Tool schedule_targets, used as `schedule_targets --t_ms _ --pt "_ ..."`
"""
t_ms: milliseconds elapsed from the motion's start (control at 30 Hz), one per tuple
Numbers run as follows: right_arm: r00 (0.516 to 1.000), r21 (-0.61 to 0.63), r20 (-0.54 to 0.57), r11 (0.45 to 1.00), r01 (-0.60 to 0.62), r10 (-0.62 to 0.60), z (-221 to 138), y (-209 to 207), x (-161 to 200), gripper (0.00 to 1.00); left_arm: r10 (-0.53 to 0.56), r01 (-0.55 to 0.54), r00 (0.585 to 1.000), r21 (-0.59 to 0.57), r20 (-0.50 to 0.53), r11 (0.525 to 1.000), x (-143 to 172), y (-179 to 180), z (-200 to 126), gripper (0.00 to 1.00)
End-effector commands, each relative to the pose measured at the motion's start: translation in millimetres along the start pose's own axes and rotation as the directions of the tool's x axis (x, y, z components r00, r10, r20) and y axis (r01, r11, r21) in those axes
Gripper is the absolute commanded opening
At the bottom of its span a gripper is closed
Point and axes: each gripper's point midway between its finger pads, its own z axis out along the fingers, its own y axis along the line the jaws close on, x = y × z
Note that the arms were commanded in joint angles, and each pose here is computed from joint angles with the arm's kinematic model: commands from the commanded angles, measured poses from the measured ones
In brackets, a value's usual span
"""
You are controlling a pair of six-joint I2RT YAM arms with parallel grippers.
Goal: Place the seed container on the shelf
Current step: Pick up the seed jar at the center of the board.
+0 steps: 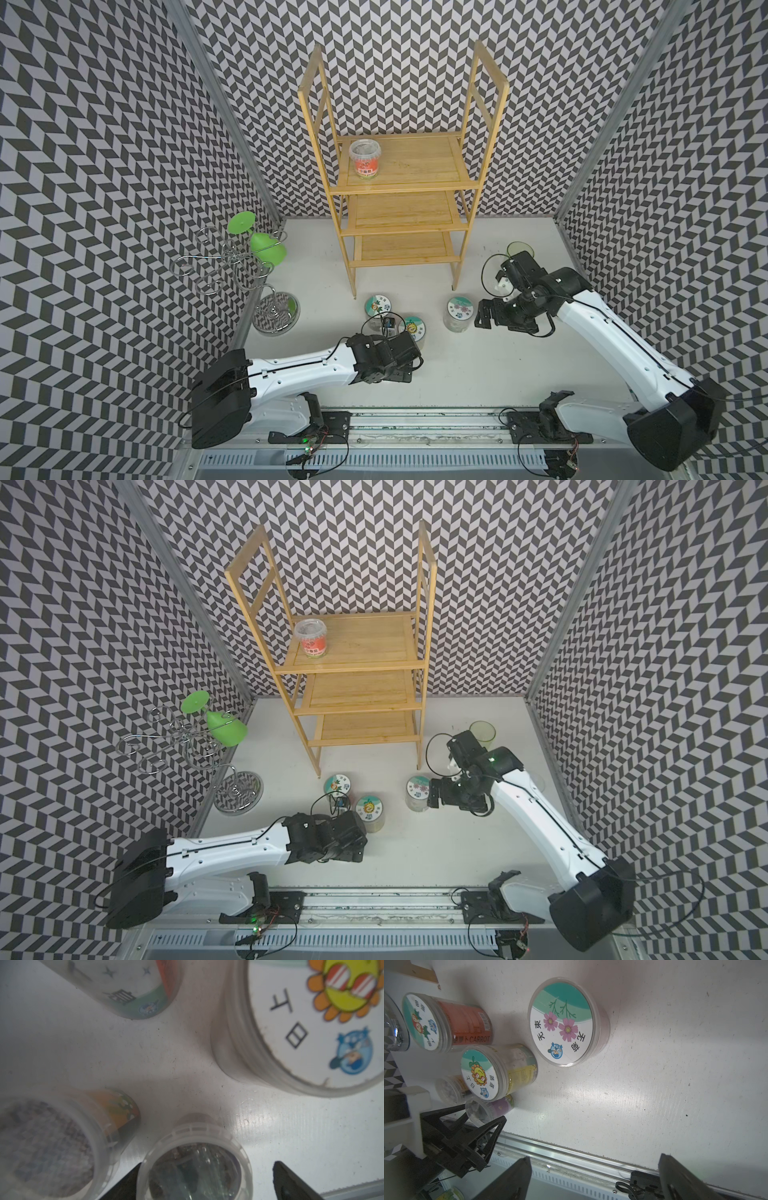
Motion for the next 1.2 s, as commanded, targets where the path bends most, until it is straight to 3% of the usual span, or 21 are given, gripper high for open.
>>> schedule_targets --t_ms 0,733,1167 --pt "0.999 -0.01 0.033 1.0 0.009 -0.009 -5.6 3.6 -8.7 1.0 0.034 -0.034 0.999 0.021 0.015 0.999 -10.2 -9.9 -4.8 0.92" --pt "1.0 -0.019 0.03 1.0 -0.001 0.002 -0.7 2.2 -6.0 0.99 0.159 -0.163 0.978 -0.021 -0.132 0.986 -5.2 -9.7 -8.5 0.87" --pt "0.999 -0.026 0.031 1.0 -0.007 0.008 1.7 2.7 -7.2 0.99 0.218 -0.23 0.95 -0.029 -0.223 0.973 8.4 -6.3 2.5 0.89"
